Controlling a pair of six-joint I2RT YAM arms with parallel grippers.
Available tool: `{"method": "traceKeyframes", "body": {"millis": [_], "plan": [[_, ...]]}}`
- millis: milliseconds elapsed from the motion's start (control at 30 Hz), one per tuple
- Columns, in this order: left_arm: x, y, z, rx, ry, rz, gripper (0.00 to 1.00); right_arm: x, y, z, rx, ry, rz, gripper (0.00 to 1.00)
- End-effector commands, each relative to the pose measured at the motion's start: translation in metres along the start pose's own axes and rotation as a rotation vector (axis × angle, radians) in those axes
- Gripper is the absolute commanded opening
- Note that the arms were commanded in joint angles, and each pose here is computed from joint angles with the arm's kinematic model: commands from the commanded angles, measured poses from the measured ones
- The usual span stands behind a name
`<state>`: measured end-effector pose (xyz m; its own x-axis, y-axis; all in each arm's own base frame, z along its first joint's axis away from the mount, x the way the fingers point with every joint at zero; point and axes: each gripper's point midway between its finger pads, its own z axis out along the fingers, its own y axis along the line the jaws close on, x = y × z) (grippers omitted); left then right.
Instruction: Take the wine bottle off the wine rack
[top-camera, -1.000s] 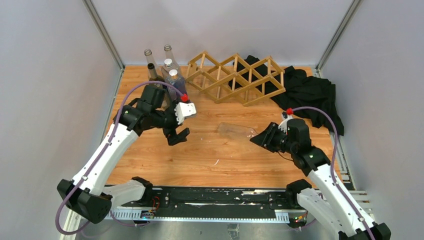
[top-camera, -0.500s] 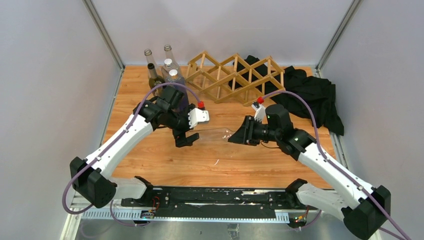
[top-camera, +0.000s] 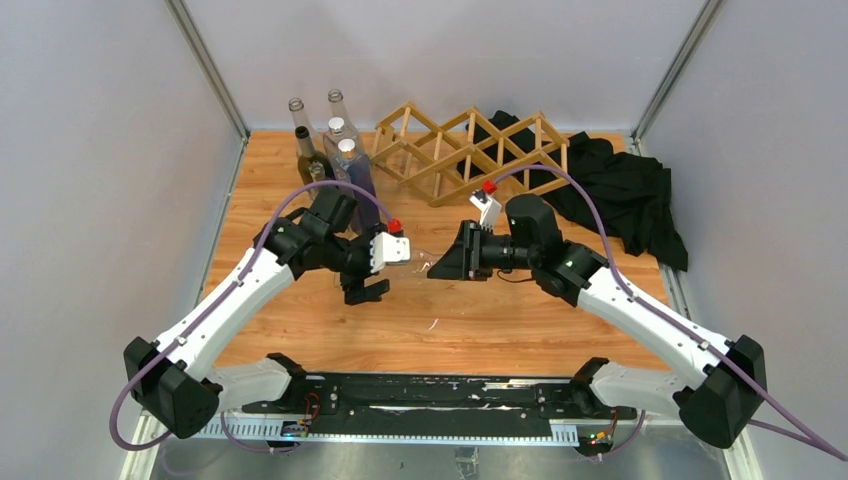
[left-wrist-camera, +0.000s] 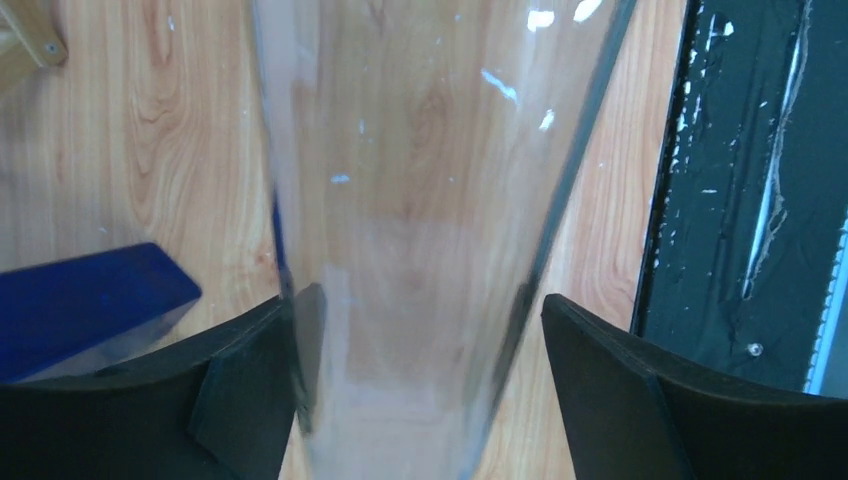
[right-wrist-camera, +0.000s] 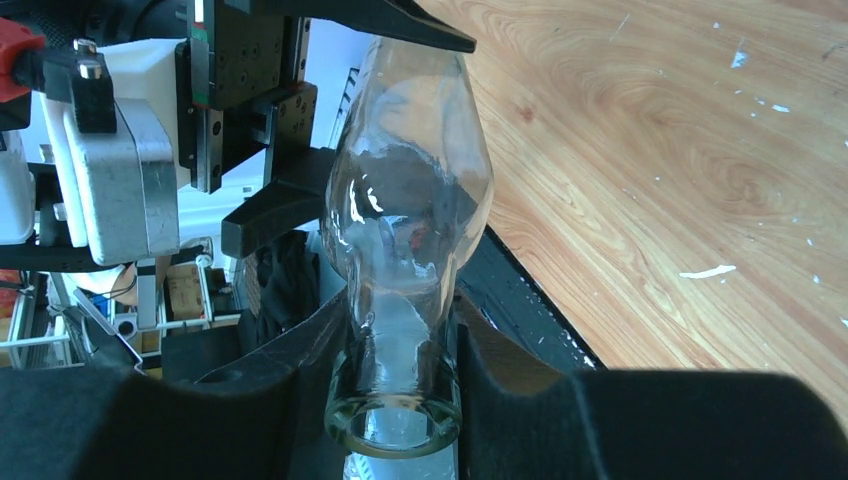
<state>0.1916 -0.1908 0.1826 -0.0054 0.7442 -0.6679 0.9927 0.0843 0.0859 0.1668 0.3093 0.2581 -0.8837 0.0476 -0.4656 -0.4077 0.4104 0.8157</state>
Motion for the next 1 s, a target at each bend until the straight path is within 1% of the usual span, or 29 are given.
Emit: {"method": "traceKeyframes", "body": {"millis": [0,33,67,100,133,167,233,267,300,333,400,467,533,633,767,900,967], "plan": [[-0.011,0.004,-0.002,-0.022,-0.037,0.041,0.75,-0.017,0.048,-0.004,-0.149,-0.029,-0.065,0.0],[-0.014,0.007,-0.004,-0.039,-0.047,0.05,0.6,-0.017,0.048,-0.003,-0.148,-0.028,-0.064,0.0],[-0.018,0.011,-0.006,-0.061,-0.059,0.056,0.42,-0.017,0.048,-0.003,-0.142,-0.025,-0.067,0.0],[-0.021,0.016,-0.008,-0.093,-0.072,0.062,0.19,-0.017,0.046,-0.003,-0.133,-0.025,-0.066,0.01],[-0.025,0.022,-0.01,-0.133,-0.086,0.062,0.02,-0.017,0.046,-0.004,-0.126,-0.03,-0.072,0.08],[-0.029,0.027,-0.013,-0.167,-0.103,0.064,0.0,-0.017,0.044,-0.006,-0.115,-0.032,-0.075,0.22],[-0.038,0.031,-0.02,-0.211,-0.144,0.06,0.0,-0.021,0.041,-0.01,-0.089,-0.068,-0.094,0.57],[-0.044,0.033,-0.023,-0.231,-0.175,0.039,0.0,-0.022,0.039,-0.012,-0.077,-0.09,-0.108,0.72],[-0.05,0.033,-0.025,-0.234,-0.202,0.02,0.0,-0.025,0.037,-0.015,-0.072,-0.124,-0.124,0.83],[-0.055,0.031,-0.026,-0.222,-0.222,-0.015,0.0,-0.027,0.036,-0.018,-0.079,-0.158,-0.138,0.85],[-0.068,0.026,-0.031,-0.19,-0.272,-0.078,0.0,-0.033,0.044,-0.027,-0.134,-0.252,-0.196,0.87],[-0.082,0.016,-0.034,-0.116,-0.327,-0.128,0.0,-0.039,0.049,-0.034,-0.166,-0.332,-0.245,0.88],[-0.097,0.004,-0.04,-0.046,-0.381,-0.169,0.0,-0.046,0.058,-0.038,-0.187,-0.365,-0.31,0.9],[-0.121,-0.016,-0.053,0.075,-0.467,-0.217,0.0,-0.053,0.076,-0.035,-0.212,-0.364,-0.401,0.91],[-0.14,-0.035,-0.067,0.203,-0.534,-0.258,0.0,-0.06,0.101,-0.024,-0.267,-0.351,-0.492,0.92],[-0.139,-0.045,-0.07,0.254,-0.532,-0.262,0.0,-0.063,0.126,-0.013,-0.32,-0.359,-0.579,0.93],[-0.134,-0.049,-0.069,0.274,-0.515,-0.274,0.0,-0.064,0.131,-0.007,-0.329,-0.353,-0.594,0.84]]}}
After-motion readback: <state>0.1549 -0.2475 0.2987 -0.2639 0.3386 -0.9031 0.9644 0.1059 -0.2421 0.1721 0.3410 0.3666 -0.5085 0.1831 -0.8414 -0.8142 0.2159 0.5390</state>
